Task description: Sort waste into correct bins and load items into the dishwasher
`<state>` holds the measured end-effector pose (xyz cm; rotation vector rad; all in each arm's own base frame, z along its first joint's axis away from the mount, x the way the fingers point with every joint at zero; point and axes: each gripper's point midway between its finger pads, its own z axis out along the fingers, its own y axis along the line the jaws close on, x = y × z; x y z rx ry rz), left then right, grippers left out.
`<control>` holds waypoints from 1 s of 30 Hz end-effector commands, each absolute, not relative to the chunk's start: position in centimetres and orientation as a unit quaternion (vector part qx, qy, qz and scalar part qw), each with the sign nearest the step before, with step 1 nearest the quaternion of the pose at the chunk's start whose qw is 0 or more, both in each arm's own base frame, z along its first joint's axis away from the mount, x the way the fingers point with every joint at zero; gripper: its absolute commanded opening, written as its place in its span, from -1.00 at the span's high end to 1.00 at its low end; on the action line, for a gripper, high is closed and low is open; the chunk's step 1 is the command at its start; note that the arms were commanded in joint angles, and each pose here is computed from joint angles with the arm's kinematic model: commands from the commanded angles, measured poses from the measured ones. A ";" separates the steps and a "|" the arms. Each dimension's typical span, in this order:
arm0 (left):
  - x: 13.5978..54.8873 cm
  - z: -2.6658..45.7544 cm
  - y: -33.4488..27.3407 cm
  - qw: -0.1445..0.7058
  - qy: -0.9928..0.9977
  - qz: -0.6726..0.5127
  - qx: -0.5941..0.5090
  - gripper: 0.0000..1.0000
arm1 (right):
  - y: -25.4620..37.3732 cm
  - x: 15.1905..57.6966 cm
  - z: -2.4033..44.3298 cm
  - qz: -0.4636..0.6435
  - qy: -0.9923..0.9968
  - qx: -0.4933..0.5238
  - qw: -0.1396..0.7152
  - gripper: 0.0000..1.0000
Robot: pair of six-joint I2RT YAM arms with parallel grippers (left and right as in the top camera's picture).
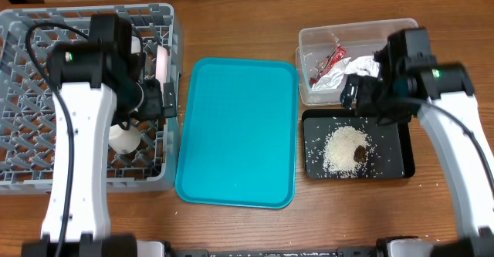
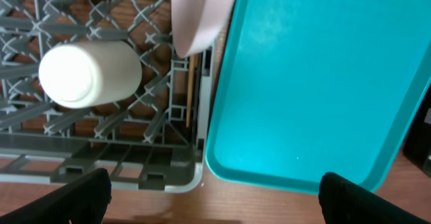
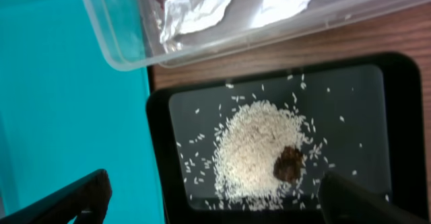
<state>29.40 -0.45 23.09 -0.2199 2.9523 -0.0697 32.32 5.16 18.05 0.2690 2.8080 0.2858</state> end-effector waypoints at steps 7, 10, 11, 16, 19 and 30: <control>23.7 23.2 -0.5 0.231 0.971 -0.026 -0.060 -1.00 | 4.4 27.7 18.9 0.111 0.951 0.075 0.278 -1.00; 21.5 24.0 -0.6 0.318 0.946 -0.036 -0.056 -1.00 | 4.3 26.0 19.7 0.118 0.935 0.069 0.328 -1.00; 20.9 24.3 -0.6 0.339 0.938 -0.037 -0.056 -0.99 | 4.1 25.4 20.1 0.117 0.930 0.070 0.341 -1.00; 18.7 25.3 -0.3 0.393 0.917 -0.032 -0.057 -1.00 | 3.2 23.9 21.5 0.101 0.919 0.077 0.373 -1.00; 18.4 25.9 -0.1 0.409 0.910 -0.028 -0.059 -1.00 | 3.1 23.6 21.5 0.098 0.920 0.078 0.372 -1.00; 18.1 25.5 -0.1 0.399 0.915 -0.027 -0.060 -0.99 | 3.1 24.0 20.2 0.094 0.930 0.080 0.346 -1.00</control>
